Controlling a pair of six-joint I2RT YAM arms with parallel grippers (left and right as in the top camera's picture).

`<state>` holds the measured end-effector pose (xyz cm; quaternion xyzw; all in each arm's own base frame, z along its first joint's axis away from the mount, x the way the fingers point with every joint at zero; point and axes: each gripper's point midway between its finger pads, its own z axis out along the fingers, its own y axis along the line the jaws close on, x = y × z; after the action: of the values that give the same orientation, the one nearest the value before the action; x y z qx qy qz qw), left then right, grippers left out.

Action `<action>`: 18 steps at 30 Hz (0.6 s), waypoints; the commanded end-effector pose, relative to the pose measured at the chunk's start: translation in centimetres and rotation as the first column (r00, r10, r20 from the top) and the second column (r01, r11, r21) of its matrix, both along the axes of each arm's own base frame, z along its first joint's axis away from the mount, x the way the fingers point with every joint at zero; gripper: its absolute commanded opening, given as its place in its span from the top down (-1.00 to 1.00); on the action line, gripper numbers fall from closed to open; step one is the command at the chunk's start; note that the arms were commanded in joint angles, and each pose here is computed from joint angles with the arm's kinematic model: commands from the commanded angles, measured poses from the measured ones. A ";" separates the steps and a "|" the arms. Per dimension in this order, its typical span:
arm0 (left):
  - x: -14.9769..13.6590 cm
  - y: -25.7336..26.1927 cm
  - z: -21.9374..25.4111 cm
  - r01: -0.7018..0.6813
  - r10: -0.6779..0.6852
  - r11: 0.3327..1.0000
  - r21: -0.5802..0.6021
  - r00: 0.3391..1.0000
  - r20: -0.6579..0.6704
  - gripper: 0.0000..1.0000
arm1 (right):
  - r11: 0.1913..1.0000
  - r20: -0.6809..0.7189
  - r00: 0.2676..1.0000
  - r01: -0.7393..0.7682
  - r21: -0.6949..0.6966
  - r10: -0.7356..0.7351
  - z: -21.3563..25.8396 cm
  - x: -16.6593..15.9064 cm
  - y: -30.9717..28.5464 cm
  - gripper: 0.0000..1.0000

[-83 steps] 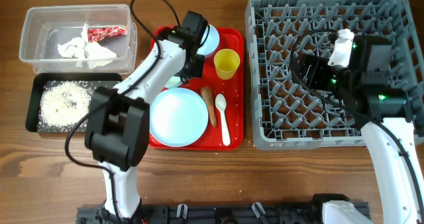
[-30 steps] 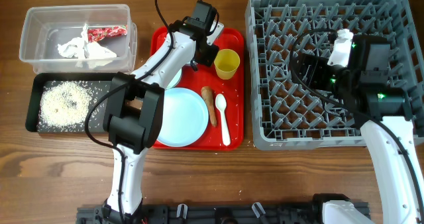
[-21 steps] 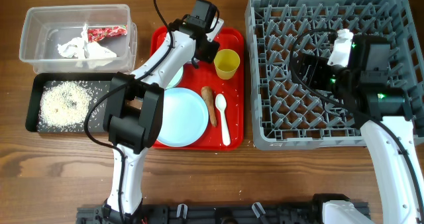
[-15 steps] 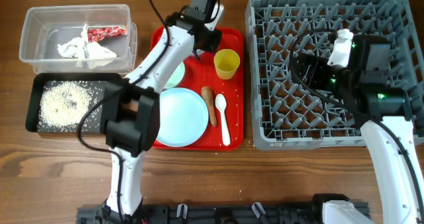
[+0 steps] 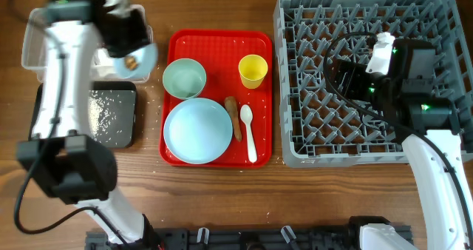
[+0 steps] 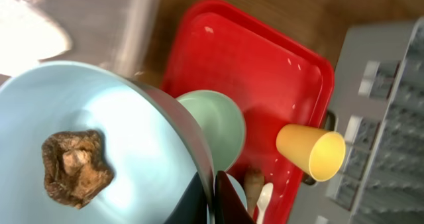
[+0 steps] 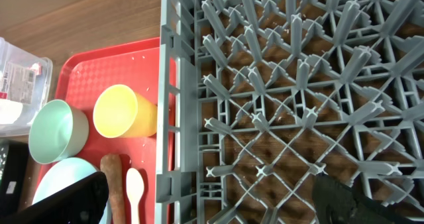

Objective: Sort waste into correct bins and load items into the dishwasher rack
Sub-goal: 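Tip the light blue bowl over the black tray to dump the food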

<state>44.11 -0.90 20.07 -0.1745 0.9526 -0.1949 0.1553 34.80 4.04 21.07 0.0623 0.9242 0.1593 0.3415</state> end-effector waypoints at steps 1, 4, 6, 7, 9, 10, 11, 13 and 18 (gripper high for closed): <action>-1.5 3.8 -0.5 -0.007 0.009 0.986 -0.169 1.000 0.008 0.92 | 1.000 0.018 1.000 0.021 -0.006 -0.021 0.8 0.6 -0.3 -0.99; -3.2 5.8 -1.5 0.022 -0.005 0.942 -0.335 0.999 0.051 0.92 | 1.000 0.018 1.000 0.022 -0.005 -0.021 0.8 0.6 -0.3 -0.99; -4.5 7.2 -2.3 0.028 0.023 0.884 -0.467 0.994 0.104 0.92 | 1.000 0.017 1.000 0.023 -0.004 -0.023 0.8 0.6 -0.3 -0.99; -4.8 7.6 -2.6 0.023 0.039 0.869 -0.495 0.993 0.114 0.92 | 1.000 0.018 1.000 0.023 -0.004 -0.023 0.8 0.6 -0.3 -0.99; -6.0 9.3 -3.8 -0.013 0.120 0.806 -0.592 0.983 0.142 0.92 | 1.000 0.018 1.000 0.023 -0.004 -0.023 0.8 0.6 -0.3 -1.00; -6.4 10.0 -4.1 -0.027 0.162 0.769 -0.638 0.975 0.154 0.92 | 1.000 0.018 1.000 0.023 -0.004 -0.023 0.8 0.6 -0.3 -0.99; -6.7 10.3 -4.1 -0.029 0.192 0.738 -0.674 0.967 0.168 0.92 | 1.000 0.018 1.000 0.023 -0.003 -0.023 0.8 0.6 -0.3 -0.99; -7.2 11.1 -2.8 0.003 0.269 0.633 -0.774 0.937 0.224 0.92 | 1.000 0.018 1.000 0.023 -0.003 -0.023 0.8 0.6 -0.3 -0.99; -8.1 13.0 -0.4 0.041 0.385 0.486 -0.873 0.887 0.256 0.92 | 1.000 0.017 1.000 0.025 -0.002 -0.025 0.8 0.6 -0.3 -0.99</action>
<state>35.99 11.51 16.67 -0.2983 0.7027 -0.6043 0.2281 34.82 4.00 21.04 0.0644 0.9242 0.1589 0.3412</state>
